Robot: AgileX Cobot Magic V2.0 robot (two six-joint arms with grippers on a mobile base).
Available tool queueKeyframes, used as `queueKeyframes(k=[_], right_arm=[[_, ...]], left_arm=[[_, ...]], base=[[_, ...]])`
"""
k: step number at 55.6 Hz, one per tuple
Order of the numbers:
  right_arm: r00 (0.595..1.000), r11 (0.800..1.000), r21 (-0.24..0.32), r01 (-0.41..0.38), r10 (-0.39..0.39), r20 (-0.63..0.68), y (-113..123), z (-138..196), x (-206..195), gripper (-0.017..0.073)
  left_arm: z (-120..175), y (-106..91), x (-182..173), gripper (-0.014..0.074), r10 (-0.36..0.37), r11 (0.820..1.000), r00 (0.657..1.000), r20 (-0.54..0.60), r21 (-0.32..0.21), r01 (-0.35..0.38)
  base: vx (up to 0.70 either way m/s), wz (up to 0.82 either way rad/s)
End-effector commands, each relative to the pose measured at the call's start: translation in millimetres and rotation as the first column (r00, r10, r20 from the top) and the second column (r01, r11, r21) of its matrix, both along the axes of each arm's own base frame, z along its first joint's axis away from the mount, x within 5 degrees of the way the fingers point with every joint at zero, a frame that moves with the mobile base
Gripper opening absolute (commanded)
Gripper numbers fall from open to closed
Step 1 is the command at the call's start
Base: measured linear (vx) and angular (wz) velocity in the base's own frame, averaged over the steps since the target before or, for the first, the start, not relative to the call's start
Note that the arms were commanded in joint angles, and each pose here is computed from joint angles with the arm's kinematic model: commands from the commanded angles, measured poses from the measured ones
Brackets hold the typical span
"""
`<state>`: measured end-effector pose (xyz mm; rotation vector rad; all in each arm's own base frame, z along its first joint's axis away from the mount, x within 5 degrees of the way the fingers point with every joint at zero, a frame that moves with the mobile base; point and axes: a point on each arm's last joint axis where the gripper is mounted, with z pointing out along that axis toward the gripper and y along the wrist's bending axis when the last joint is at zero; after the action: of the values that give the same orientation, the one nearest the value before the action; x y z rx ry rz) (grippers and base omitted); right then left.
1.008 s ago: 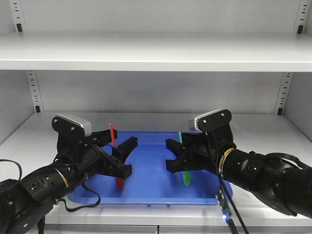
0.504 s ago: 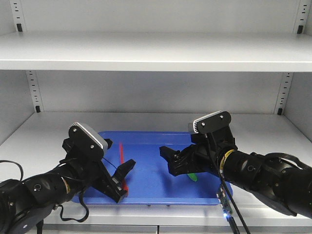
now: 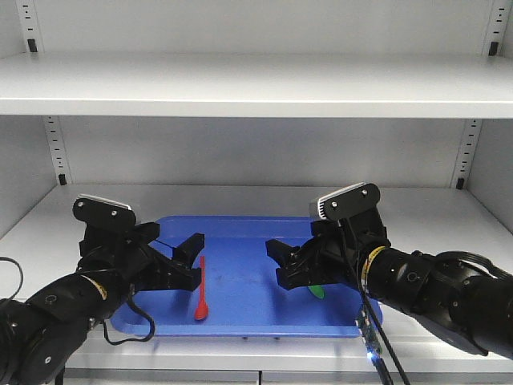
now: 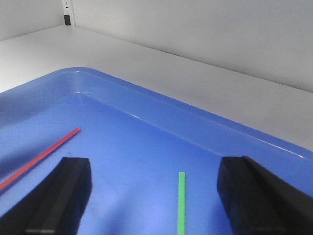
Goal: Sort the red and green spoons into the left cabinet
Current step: 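Withdraw left gripper from the tray, right gripper lingering above green spoon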
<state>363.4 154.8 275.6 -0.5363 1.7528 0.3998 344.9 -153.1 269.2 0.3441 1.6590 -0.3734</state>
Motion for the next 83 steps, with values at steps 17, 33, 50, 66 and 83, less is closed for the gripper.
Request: queueKeyframes(k=[17, 33, 50, 66, 83], right_arm=[[0.994, 0.997, 0.066, -0.03, 0.023, 0.102, 1.1, 31.2, -3.9, 0.0486], [0.994, 0.997, 0.066, -0.03, 0.023, 0.102, 1.1, 31.2, -3.9, 0.046], [0.994, 0.997, 0.066, -0.03, 0.023, 0.102, 1.1, 31.2, -3.9, 0.0459], [0.994, 0.997, 0.066, -0.03, 0.023, 0.102, 1.1, 31.2, -3.9, 0.0459], [0.994, 0.997, 0.066, -0.03, 0.023, 0.102, 1.1, 31.2, -3.9, 0.0459]], left_arm=[[32.0, 1.0, -2.8, 0.0585, 0.007, 0.996, 0.992, 0.13, -0.086, 0.004], [33.5, 8.8, -22.7, 0.0533, 0.004, 0.999, 0.996, 0.092, -0.037, 0.0], [37.3, 51.0, -119.0, 0.0193, 0.01, 1.0, 1.0, 0.012, 0.017, -0.01], [20.6, 103.0, -195.5, -0.0008, 0.122, 0.993, 0.992, 0.017, 0.006, -0.122], [-15.3, 141.5, -260.3, -0.0007, 0.321, 0.94, 0.938, 0.127, -0.16, -0.301]], base=[[0.0, 0.0], [0.0, 0.0], [0.0, 0.0], [0.0, 0.0], [0.0, 0.0]])
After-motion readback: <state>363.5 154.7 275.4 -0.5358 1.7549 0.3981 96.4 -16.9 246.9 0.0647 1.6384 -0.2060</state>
